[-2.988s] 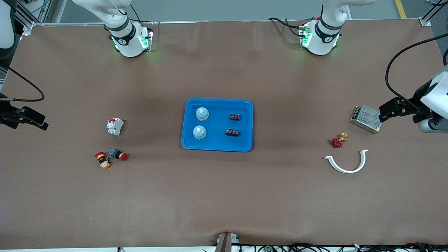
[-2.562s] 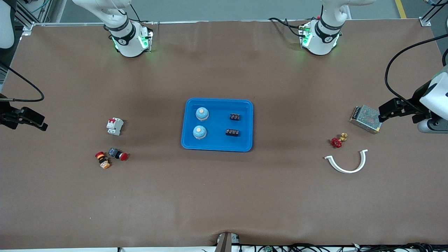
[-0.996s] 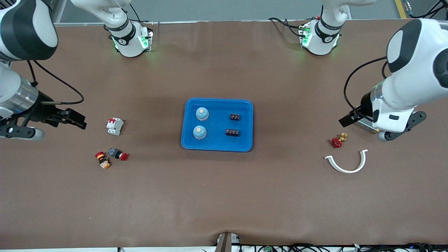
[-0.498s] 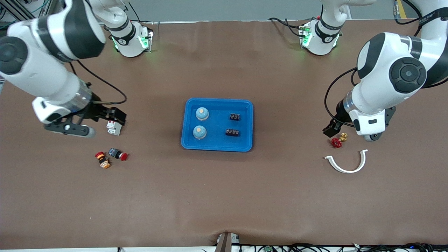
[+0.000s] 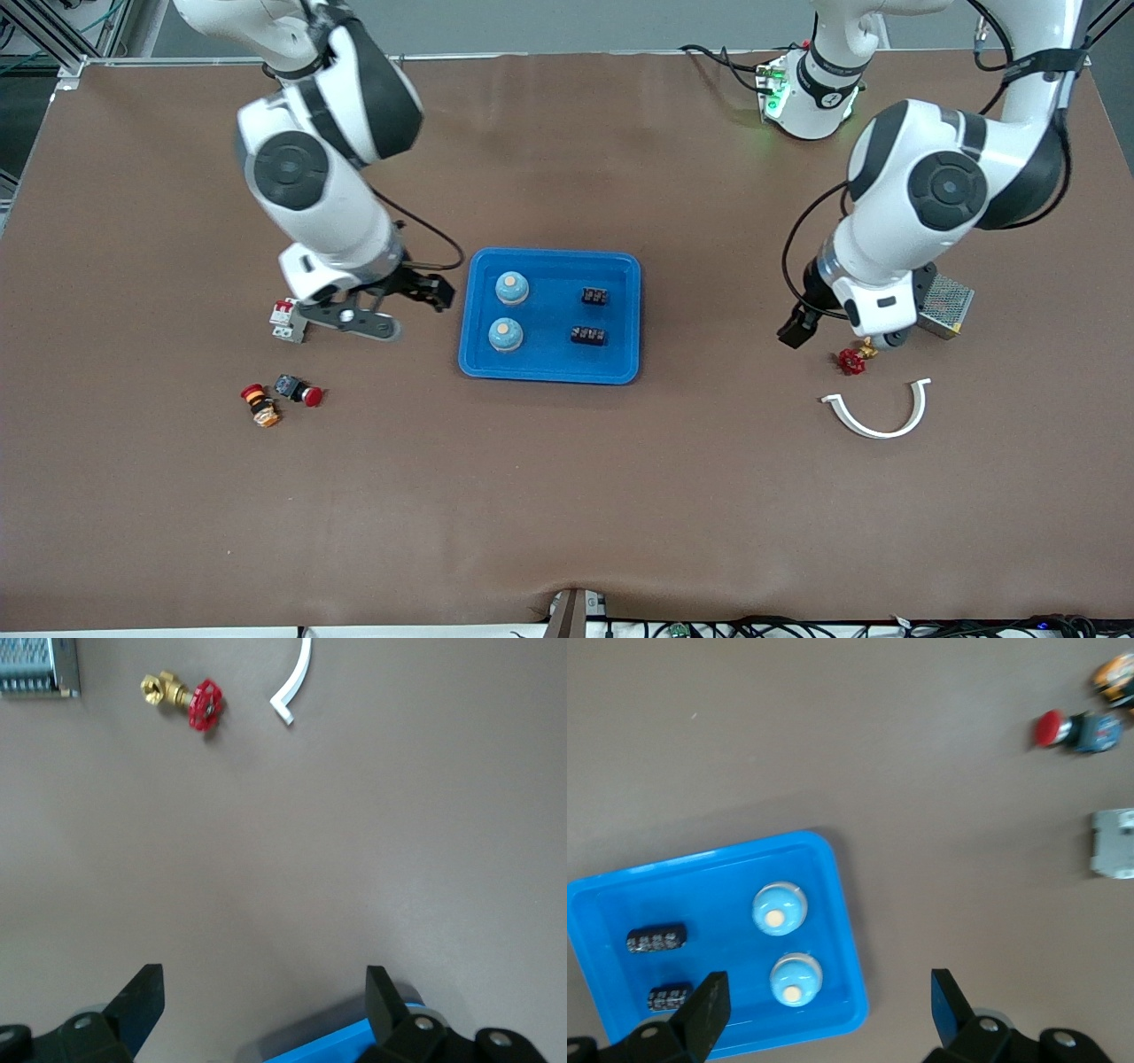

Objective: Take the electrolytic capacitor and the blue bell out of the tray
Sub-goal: 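Lower the right gripper over a bell while the left gripper nears a capacitor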

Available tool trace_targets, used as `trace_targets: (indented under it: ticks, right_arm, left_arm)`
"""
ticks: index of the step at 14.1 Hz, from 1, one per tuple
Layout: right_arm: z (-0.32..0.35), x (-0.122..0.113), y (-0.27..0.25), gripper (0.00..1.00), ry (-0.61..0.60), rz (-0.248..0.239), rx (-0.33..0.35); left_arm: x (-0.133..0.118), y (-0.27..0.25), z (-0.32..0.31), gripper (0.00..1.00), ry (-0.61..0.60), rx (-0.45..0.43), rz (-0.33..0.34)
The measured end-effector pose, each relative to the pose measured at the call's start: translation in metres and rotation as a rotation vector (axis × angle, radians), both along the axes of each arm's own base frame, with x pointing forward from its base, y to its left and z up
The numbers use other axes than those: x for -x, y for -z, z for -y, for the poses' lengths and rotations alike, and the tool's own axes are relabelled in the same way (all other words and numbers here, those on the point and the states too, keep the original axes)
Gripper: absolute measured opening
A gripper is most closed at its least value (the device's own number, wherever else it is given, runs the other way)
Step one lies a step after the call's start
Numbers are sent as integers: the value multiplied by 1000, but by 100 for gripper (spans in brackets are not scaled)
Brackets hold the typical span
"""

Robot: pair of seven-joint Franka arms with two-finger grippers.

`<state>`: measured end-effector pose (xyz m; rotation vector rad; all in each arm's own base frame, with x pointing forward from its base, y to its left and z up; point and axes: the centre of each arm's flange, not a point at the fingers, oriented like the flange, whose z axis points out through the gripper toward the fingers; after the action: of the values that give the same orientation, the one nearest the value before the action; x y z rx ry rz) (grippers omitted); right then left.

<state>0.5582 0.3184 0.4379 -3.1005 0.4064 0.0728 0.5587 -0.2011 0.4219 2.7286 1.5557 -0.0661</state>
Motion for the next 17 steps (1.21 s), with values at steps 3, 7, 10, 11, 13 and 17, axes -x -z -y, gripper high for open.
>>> trace_targets:
  ticks: [3,7,10,11,13,17]
  right_arm:
    - [-28,4,23,100,-8,16,-11]
    - [-59,13,50,100,-39,22,-17]
    - [-75,17,80,100,-59,20,-15]
    - [-79,18,89,100,-65,20,-14]
    - [-85,21,107,100,-76,23,-14]
    - [-79,27,149,100,-160,66,-31]
  left_arm:
    - [30,16,17,100,-50,-15,-11]
    - [65,48,52,100,-126,-26,-30]
    - [77,58,66,100,-158,-22,-25]
    - [77,57,68,100,-165,-17,-18]
    - [79,56,74,100,-177,-10,-8]
    - [89,73,106,100,-283,27,6]
